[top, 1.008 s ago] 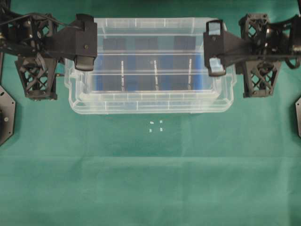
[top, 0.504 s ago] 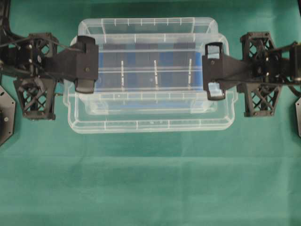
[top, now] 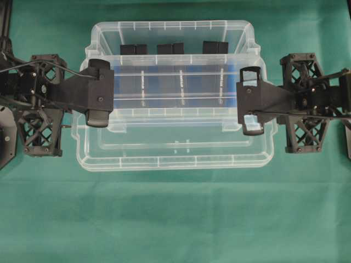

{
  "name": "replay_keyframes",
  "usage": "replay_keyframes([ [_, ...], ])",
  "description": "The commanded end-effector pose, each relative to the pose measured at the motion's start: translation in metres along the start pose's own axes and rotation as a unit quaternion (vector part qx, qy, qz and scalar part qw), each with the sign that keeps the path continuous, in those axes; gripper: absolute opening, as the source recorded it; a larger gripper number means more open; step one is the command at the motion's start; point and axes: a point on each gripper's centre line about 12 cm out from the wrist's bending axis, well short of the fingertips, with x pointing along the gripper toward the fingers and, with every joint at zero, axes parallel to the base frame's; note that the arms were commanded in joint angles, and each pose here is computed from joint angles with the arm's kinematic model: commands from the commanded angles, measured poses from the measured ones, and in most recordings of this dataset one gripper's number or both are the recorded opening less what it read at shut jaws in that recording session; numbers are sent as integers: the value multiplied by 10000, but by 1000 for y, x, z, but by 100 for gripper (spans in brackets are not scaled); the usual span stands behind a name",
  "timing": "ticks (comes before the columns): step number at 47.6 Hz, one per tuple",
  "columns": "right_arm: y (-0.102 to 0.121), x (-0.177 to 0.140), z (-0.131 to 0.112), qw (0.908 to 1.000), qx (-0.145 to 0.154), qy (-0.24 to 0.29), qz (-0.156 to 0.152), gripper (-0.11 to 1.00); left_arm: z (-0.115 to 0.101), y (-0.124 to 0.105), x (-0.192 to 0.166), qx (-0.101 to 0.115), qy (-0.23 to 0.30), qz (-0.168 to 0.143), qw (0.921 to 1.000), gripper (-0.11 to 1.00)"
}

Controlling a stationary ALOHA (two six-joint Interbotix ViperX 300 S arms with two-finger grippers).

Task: Clamp the lid of the box with both arms, then lift and open it.
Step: 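Carry the lid toward the front of the table with both grippers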

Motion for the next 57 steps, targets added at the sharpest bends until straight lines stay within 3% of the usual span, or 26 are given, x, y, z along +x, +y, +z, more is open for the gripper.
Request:
replay_keyframes([
  [1, 7, -25, 18, 9985, 48, -528, 122, 0, 9, -1, -10, -57, -278, 7, 9996, 1],
  [25, 36, -28, 15, 9991, 54, -428, 22, 0, 7, -26, -9, -133, -246, -119, 9995, 1],
  [57, 70, -28, 22, 9993, -11, -358, 116, 0, -6, -56, 1, -215, -51, -223, 9995, 1],
])
